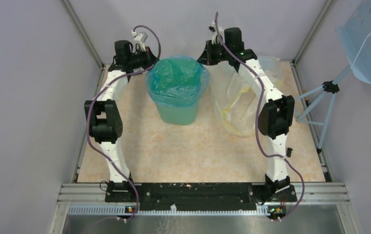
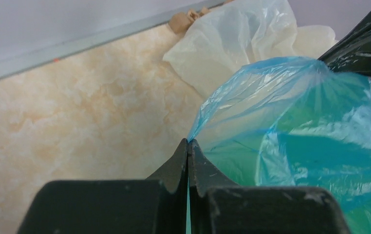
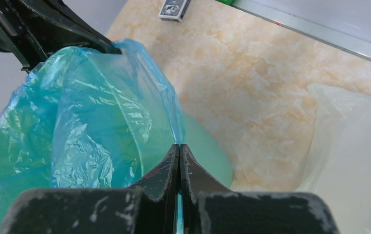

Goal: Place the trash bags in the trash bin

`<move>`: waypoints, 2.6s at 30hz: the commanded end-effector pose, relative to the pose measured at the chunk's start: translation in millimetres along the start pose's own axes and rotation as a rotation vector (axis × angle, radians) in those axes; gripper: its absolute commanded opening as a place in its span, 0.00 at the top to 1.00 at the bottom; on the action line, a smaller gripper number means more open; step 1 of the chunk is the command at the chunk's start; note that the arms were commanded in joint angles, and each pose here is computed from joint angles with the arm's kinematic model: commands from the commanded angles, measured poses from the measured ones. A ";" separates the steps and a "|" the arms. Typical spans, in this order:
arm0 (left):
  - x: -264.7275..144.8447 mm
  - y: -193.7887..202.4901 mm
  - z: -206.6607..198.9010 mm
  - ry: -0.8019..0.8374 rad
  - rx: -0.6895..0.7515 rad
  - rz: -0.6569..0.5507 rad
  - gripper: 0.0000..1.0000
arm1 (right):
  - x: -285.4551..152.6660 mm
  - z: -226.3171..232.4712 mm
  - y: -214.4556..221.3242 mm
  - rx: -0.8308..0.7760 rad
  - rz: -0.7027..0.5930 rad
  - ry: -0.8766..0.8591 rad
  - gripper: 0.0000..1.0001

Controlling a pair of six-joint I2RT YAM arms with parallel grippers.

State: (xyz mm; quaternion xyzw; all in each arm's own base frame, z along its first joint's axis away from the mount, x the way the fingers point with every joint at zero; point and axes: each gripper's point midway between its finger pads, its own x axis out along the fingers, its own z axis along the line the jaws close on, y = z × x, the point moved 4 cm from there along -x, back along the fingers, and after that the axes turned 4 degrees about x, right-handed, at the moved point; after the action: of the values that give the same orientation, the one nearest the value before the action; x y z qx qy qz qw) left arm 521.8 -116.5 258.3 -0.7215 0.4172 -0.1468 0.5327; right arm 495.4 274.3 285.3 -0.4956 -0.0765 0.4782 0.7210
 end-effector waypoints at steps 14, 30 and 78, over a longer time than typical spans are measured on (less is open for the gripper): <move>-28.3 33.0 -49.8 0.143 -0.253 -0.057 1.00 | -26.0 10.5 31.0 0.102 -0.010 -0.055 1.00; -65.2 87.0 -87.2 0.093 -0.340 -0.040 0.92 | -87.5 5.1 95.0 0.177 -0.023 0.153 1.00; -145.3 133.2 -130.9 0.038 -0.599 -0.191 0.38 | -154.3 38.5 146.1 0.437 -0.086 -0.066 0.45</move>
State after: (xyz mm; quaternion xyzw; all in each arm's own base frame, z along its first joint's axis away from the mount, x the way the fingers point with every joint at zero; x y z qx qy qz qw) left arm 289.3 -97.9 223.0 -0.8845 0.3730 -0.0554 0.2749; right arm 298.8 175.7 240.6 -0.3276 0.0136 0.4496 0.8309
